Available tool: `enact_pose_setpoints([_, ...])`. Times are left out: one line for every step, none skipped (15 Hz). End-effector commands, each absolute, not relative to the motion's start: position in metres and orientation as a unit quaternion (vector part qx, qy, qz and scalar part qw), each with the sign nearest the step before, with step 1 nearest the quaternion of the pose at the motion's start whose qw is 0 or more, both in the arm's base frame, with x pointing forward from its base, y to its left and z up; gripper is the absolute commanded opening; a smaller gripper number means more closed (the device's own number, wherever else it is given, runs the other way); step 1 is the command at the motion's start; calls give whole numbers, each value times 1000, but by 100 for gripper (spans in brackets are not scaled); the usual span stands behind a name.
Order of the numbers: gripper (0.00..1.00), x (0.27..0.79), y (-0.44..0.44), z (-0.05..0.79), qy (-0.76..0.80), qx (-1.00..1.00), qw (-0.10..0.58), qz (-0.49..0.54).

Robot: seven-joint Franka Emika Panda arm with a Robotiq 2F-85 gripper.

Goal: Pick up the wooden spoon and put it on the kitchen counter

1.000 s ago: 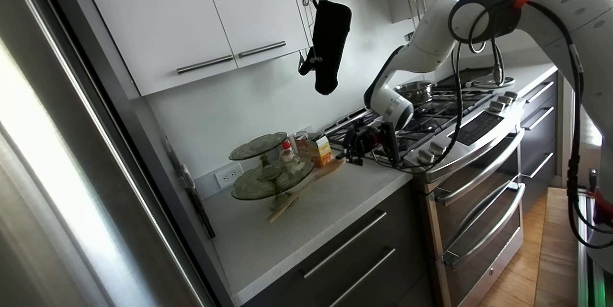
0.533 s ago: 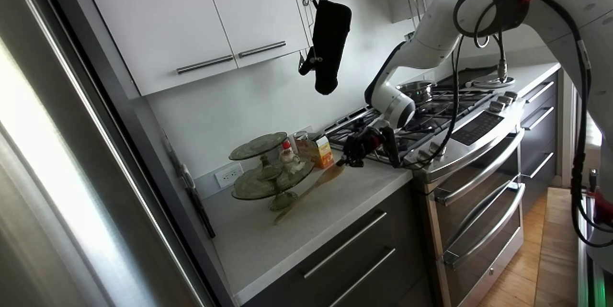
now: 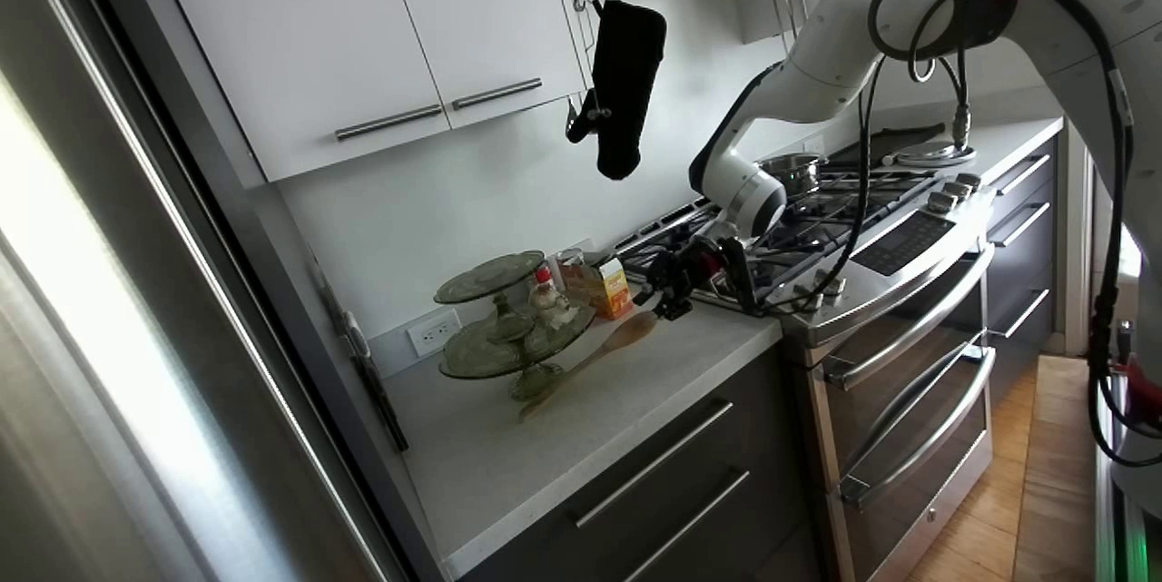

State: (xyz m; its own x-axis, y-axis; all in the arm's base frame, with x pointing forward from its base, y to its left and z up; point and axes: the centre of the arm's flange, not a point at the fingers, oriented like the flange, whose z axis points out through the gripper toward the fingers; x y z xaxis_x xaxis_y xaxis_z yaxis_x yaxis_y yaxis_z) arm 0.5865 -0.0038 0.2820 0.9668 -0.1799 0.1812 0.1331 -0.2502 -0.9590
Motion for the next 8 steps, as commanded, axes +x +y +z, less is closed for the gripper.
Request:
enact_pose_setpoints([84, 580, -2, 278, 24, -795, 592, -129])
enact_pose_setpoints([92, 580, -2, 276, 27, -800, 585, -131])
enact_pose_setpoints([98, 582, -3, 275, 31, -806, 577, -132])
enact_pose_setpoints([100, 583, -3, 273, 36, -813, 566, -132])
enact_pose_setpoints([100, 584, -4, 271, 40, -820, 556, -131])
enact_pose_setpoints([100, 586, -4, 269, 44, -828, 544, -131])
enact_pose_setpoints([100, 588, -5, 267, 47, -835, 533, -129])
enact_pose_setpoints([100, 588, -4, 265, 49, -844, 519, -128])
